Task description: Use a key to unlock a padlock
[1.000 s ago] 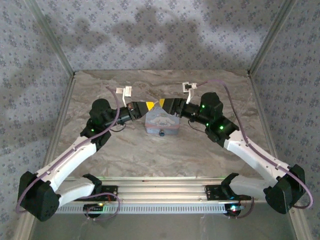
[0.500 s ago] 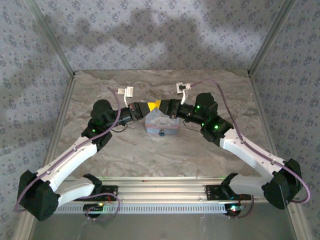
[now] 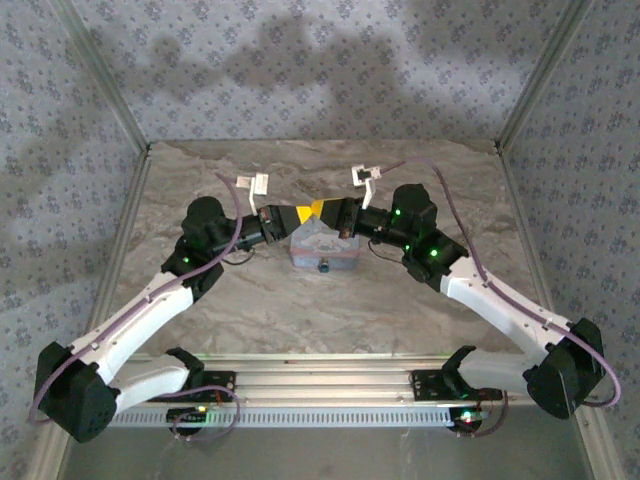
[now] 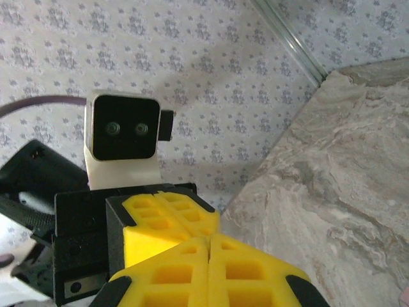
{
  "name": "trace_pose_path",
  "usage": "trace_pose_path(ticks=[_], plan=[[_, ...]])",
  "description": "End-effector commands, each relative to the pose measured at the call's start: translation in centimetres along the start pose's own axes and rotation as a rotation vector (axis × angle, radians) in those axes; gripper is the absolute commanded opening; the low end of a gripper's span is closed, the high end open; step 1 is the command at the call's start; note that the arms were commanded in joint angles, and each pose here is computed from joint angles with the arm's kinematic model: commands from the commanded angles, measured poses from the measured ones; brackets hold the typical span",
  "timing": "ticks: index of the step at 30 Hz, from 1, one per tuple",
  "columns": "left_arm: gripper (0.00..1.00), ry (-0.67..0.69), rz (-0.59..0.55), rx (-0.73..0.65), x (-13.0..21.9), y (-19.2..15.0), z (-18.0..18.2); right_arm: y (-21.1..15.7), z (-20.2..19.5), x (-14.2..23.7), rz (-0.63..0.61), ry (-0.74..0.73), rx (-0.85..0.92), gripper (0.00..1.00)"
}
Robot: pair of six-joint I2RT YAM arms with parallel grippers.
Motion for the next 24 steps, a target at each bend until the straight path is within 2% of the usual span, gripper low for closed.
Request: trace_pose_path(ticks=[1, 2, 4, 7, 9, 13, 16, 18, 20, 24], plan=[[0.27, 0.02, 0.09, -0.106, 0.7, -0.8, -1.7, 1.6, 1.3, 0.8, 0.041, -0.005, 0.146, 0.0], [0.35, 0.061, 0.102, -0.123, 1.1, -0.9, -1.4, 1.5, 1.1, 1.1, 0.091, -0.035, 0.187, 0.0], [0.46, 0.113, 0.124, -0.152, 1.8, -1.0, -0.8, 1.6, 1.1, 1.6, 0.198, -0.1, 0.277, 0.0], [0.51, 0.113, 0.145, -0.167, 2.7, -0.9, -0.4, 0.8, 0.8, 1.9, 0.354, -0.136, 0.327, 0.0], [0.52, 0.091, 0.145, -0.216, 3.2, -0.9, -0.4, 0.3, 1.4, 1.8, 0.41, -0.078, 0.338, 0.0], [0.57, 0.003, 0.127, -0.332, 3.9, -1.1, -1.3, 0.3, 2.7, 1.5, 0.408, 0.052, 0.333, 0.0], [0.58, -0.077, 0.12, -0.363, 4.0, -1.1, -2.5, 0.4, 2.9, 1.1, 0.409, 0.091, 0.319, 0.0], [0.56, -0.103, 0.119, -0.34, 3.8, -1.0, -2.8, 0.4, 2.9, 0.9, 0.407, 0.1, 0.317, 0.0], [0.49, -0.121, 0.122, -0.293, 3.4, -0.8, -2.9, 0.6, 2.9, 0.8, 0.395, 0.11, 0.32, 0.0], [0.51, -0.145, 0.105, -0.222, 2.9, -0.6, -2.5, 0.6, 3.0, 0.8, 0.38, 0.143, 0.317, 0.0]])
Point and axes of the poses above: each hand's point on the last joint's axis, 136 mm out from that joint toward the fingers, its own x axis back along the fingers, its own z axis along the line the jaws close on, y = z × x, the point moved 4 cm from there along x, back along the fingers, and after that the axes turned 8 degrees about x, right-handed, at the moved point
